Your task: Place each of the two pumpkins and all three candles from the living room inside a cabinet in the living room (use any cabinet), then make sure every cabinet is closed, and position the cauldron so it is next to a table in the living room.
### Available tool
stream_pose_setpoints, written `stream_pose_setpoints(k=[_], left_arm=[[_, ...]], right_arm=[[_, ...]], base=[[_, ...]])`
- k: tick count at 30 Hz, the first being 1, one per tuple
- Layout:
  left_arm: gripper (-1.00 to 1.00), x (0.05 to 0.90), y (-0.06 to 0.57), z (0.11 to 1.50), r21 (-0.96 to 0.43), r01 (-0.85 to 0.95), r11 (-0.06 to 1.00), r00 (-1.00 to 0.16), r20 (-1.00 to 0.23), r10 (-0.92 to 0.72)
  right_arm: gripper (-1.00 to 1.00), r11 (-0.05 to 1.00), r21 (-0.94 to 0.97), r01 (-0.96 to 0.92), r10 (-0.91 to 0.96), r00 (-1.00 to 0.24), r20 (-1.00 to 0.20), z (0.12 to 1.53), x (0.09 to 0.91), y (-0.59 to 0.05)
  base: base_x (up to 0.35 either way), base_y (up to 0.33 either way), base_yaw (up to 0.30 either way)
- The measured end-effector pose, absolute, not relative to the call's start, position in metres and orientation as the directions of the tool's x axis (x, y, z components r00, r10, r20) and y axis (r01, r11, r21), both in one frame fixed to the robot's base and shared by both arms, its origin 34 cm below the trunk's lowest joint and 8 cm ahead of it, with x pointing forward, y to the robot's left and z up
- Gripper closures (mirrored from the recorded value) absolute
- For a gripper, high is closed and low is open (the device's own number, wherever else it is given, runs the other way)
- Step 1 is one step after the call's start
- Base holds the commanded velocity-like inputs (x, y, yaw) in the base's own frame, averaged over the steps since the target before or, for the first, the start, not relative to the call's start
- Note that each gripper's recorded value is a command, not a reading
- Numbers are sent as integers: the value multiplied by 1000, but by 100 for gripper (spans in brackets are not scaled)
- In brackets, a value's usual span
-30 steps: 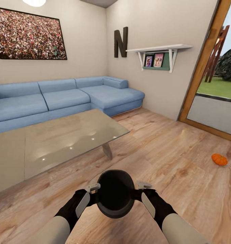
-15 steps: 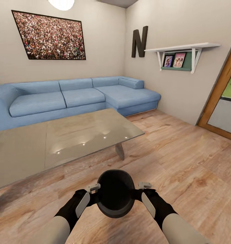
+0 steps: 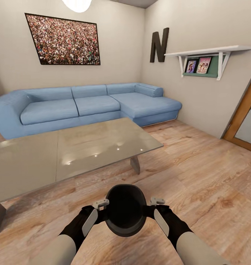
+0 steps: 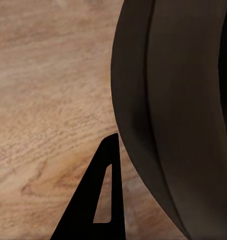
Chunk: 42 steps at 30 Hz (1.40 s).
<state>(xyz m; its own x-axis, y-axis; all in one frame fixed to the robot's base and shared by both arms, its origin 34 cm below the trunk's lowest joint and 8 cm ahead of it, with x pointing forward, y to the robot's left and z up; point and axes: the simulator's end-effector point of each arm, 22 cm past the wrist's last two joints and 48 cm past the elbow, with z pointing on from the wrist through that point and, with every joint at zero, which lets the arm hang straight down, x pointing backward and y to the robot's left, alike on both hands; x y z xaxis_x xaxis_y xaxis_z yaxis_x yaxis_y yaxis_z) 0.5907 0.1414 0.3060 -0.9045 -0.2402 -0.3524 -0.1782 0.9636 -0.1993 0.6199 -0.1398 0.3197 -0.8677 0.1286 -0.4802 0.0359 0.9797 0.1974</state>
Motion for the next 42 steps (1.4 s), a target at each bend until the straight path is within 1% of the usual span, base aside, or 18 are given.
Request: stream_pose_setpoints(k=[4,22,33,42], left_arm=[[100,591,141,306,-199,-179,963,-904,-352,-241],[100,593,141,312,-203,-178,963,-900,-361,-242],[100,593,141,312,-202,-177,963,-900,-362,-242],[100,593,141,313,-203,-178,963,-900,-363,-243]], right_arm=[[100,981,192,33,124,-867,-483,320,621,-141],[100,980,195,33,126,-862,-491,326,622,-140],[100,980,198,34,129,-862,-490,326,622,-140],[100,980,194,32,126,-860,-494,327,623,-141]], base=[[0,0,133],[0,0,260],[0,0,22],[0,0,235]])
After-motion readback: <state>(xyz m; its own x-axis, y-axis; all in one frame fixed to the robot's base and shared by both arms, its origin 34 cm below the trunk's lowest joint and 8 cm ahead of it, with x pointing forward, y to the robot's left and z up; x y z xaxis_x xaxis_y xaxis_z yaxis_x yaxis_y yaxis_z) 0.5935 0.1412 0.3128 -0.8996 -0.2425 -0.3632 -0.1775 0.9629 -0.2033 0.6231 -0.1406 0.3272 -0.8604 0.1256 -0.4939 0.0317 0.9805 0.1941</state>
